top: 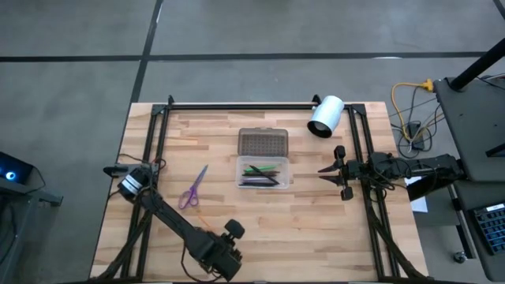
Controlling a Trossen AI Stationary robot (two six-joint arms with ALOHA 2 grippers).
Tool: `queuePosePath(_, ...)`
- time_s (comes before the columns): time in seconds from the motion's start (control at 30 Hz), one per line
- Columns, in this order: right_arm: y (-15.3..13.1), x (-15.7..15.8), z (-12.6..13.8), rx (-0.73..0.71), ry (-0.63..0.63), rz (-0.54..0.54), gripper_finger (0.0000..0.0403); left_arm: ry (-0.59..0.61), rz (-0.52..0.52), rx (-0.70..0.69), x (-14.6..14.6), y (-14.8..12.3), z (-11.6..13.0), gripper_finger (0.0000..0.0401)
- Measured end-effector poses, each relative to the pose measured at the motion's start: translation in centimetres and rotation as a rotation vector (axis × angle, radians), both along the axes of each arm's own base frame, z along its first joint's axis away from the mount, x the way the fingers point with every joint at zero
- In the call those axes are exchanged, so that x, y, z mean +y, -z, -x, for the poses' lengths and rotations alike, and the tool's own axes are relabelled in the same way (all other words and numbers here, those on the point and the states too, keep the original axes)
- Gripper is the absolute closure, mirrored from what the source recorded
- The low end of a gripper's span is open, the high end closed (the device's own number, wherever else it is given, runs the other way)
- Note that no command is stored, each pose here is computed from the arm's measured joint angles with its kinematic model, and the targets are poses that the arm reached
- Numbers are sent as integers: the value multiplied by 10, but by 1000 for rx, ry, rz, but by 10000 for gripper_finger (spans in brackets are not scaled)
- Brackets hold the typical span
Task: Pick & place school supplies into a supply box
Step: Put the orange pencil into the white and black supply box
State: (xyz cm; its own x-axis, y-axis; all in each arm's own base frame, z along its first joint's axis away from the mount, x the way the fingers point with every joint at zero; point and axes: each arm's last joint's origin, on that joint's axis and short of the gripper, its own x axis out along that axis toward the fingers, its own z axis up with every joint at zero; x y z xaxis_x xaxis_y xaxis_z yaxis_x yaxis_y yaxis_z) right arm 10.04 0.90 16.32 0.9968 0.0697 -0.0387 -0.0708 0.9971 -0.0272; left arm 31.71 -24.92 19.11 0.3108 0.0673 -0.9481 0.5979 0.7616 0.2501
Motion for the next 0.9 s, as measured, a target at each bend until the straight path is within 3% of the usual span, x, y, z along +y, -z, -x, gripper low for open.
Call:
queuePosePath(0.5, 0, 0, 0, 0, 0, 0, 329, -60, -267, -202, 46, -22, -42, 401)
queuePosePath(0.67, 0, 0, 0, 0, 0, 0, 335, -131, -349, -275, 64, -33, -55, 401)
queuePosePath(0.9, 0, 0, 0, 0, 0, 0, 327, -228, -377, -346, 89, -29, -71, 401)
